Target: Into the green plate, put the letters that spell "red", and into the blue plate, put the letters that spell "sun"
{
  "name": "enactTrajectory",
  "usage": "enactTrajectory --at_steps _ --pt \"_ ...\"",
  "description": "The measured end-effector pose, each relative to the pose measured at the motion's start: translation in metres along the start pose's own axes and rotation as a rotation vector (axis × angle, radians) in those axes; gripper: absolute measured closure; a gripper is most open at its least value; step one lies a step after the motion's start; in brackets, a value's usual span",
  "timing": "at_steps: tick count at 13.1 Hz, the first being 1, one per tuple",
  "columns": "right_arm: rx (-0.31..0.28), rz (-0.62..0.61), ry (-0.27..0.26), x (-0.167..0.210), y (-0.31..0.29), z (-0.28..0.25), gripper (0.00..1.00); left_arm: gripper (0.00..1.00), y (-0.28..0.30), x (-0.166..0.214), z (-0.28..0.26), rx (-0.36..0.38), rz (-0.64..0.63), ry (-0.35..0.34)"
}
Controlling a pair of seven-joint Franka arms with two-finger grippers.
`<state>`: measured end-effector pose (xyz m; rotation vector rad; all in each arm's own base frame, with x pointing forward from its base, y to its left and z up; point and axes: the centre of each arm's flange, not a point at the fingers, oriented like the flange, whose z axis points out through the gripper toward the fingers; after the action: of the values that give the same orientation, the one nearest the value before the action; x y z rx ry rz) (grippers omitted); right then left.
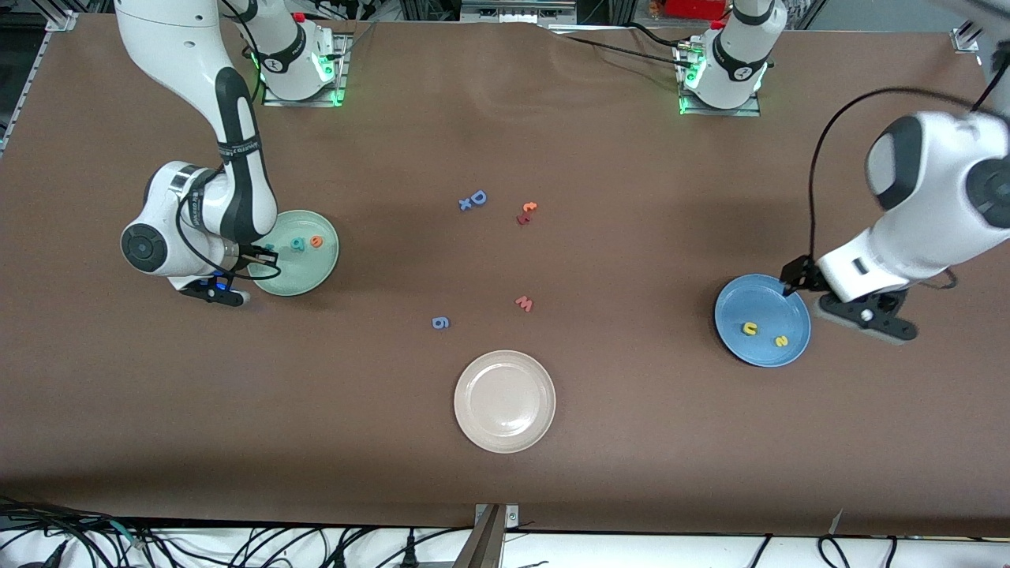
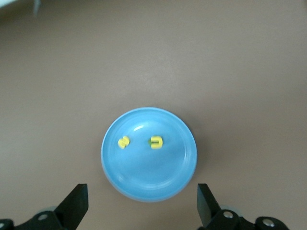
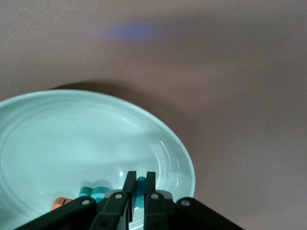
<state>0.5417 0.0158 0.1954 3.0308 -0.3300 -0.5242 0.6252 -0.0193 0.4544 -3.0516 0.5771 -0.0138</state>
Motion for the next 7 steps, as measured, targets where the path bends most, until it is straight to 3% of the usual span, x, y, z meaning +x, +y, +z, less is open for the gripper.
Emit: enactTrajectory --at_steps 3,7 --pt "-0.003 -0.004 -0.004 0.0 -0.002 0.003 0.78 0.0 -0.004 -0.005 -0.06 0.002 -0.01 -0.003" --pt "-0.001 -0.012 -0.001 0.001 -0.008 -0.001 0.39 0.0 -0.016 -0.009 -0.086 0.013 -0.032 0.019"
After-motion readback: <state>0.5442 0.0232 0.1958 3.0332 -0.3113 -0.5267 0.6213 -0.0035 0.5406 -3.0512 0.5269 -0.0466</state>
